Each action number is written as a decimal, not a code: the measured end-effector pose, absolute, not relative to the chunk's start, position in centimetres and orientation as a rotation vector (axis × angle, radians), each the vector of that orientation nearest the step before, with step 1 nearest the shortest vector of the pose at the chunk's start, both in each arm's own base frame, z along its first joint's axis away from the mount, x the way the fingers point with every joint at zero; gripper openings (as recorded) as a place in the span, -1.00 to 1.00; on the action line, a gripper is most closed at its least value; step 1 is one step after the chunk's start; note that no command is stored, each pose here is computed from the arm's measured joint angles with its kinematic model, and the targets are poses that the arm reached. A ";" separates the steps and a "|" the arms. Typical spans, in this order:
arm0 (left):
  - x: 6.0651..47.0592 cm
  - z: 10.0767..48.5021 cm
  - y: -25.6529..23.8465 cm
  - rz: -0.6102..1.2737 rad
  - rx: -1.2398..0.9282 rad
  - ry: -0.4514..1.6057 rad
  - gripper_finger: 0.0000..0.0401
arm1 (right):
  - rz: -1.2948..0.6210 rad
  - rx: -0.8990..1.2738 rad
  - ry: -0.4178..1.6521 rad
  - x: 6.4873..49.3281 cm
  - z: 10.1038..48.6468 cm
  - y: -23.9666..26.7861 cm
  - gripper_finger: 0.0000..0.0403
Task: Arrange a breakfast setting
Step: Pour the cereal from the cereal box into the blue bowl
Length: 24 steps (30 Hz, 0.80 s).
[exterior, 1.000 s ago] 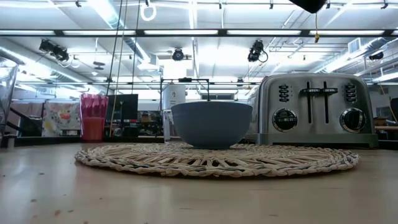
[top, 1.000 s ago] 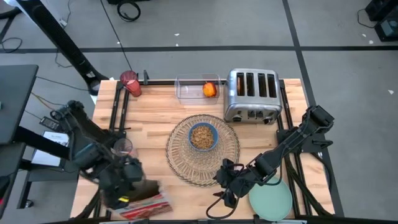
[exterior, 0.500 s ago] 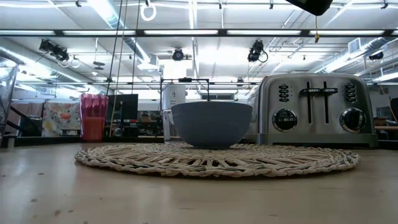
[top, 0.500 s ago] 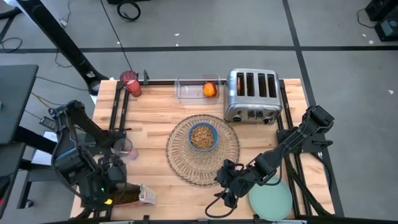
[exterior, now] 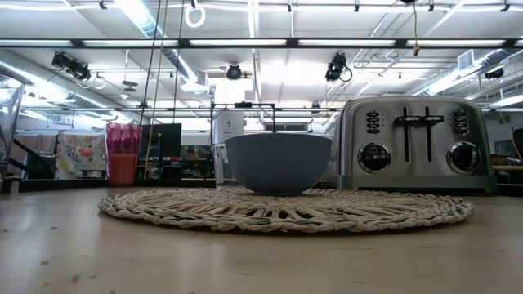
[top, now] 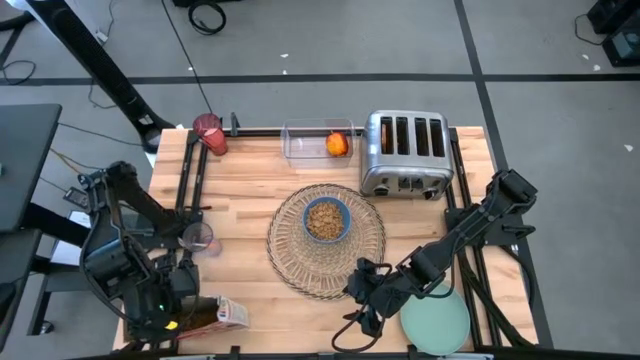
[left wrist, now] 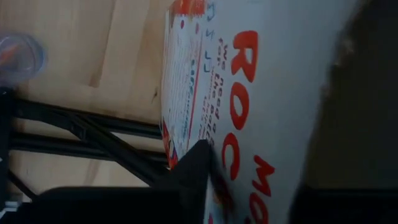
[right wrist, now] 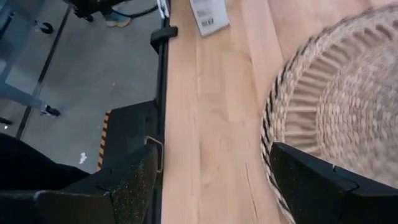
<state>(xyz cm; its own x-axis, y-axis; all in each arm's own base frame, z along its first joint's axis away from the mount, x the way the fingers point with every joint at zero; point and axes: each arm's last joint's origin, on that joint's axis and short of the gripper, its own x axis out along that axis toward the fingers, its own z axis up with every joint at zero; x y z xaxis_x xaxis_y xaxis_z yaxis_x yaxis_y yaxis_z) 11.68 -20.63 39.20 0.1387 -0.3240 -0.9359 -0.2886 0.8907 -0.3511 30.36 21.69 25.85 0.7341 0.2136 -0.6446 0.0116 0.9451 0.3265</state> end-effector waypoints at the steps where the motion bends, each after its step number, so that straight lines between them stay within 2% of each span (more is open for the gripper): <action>1: 11.7 39.2 -20.6 -0.027 -0.517 1.451 -0.60 | 0.117 0.308 0.737 30.4 26.3 21.7 0.56; 6: 11.7 39.2 -20.6 -0.023 -0.514 1.445 -0.33 | 0.120 0.236 0.725 30.6 29.1 21.8 0.56; 10: 11.8 39.2 -20.5 -0.016 -0.517 1.429 -0.20 | 0.118 0.196 0.689 30.8 31.1 21.8 0.56; 16: 12.3 39.8 -20.6 -0.054 -0.575 1.393 -0.16 | 0.115 0.179 0.630 31.0 32.8 21.8 0.56; 24: 12.6 42.2 -19.7 -0.117 -0.621 1.333 -0.16 | 0.103 0.162 0.620 31.0 32.9 21.8 0.56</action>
